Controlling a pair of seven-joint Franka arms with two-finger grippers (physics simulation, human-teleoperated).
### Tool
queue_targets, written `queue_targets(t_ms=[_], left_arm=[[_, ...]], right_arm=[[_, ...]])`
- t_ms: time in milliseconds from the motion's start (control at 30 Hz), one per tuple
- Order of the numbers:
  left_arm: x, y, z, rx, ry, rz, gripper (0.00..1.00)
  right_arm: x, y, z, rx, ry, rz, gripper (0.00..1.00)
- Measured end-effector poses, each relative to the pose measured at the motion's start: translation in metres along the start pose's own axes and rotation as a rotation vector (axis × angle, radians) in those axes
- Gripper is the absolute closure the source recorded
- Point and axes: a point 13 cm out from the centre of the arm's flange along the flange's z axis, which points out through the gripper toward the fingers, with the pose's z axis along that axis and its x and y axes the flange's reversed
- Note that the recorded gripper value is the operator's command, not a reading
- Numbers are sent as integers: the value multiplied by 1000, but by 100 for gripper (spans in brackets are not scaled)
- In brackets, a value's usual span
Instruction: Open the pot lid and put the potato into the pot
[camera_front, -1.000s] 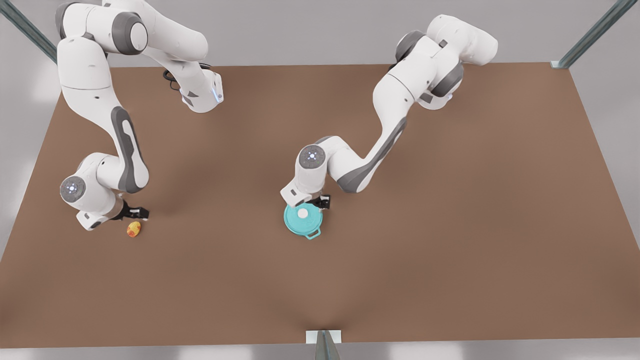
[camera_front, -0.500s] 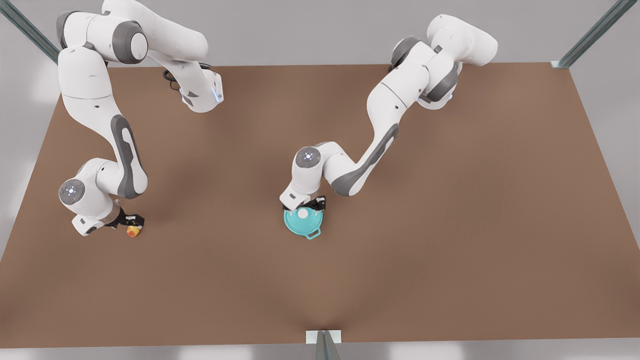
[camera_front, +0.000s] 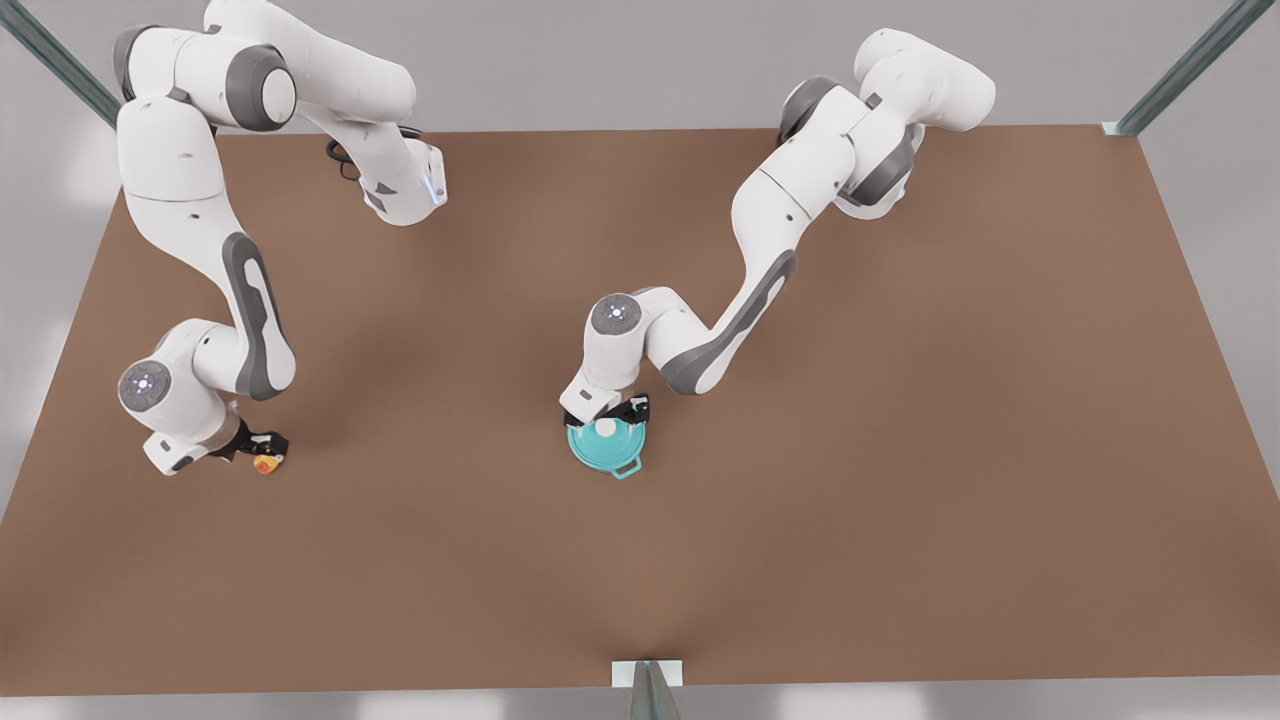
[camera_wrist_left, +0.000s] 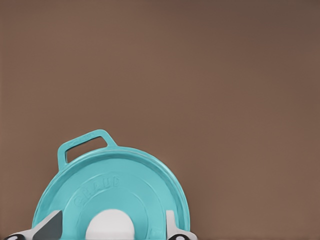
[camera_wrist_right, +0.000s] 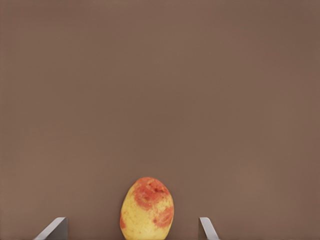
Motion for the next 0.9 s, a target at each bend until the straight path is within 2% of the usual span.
queue_targets(t_ms=[133,233,300,333,367,400,633,767,800,833,900], left_arm=[[0,2,3,-6,-5,-2,0],[0,2,3,-8,-8,-5,11],[-1,2,3,-8,-9,-10,33],[-1,2,3,-7,-8,-12,39],[0,2,2,-7,-8,-15,51],[0,2,2,-8,-7,-17,59],[-26,19,-20,-45,-22,-48,62],[-102,114,-12,-108,-5,-157,62],[-118,144,-2,-130,5,-182,62],[-129,173,12,-150,18,-201,63],[-135,208,38,-175,46,-210,63]], right_arm=[[4,1,18,1,12,-2,2],[9,-6,28,0,18,7,3],[12,-10,36,0,23,13,3],[12,-10,38,0,25,14,3],[12,-11,39,0,24,14,4],[12,-11,40,0,23,14,4],[7,-5,39,-11,10,22,5],[4,-6,41,-10,7,23,19],[4,-7,42,-10,7,24,20],[3,-6,42,-11,6,23,20],[3,-5,42,-12,6,22,27]])
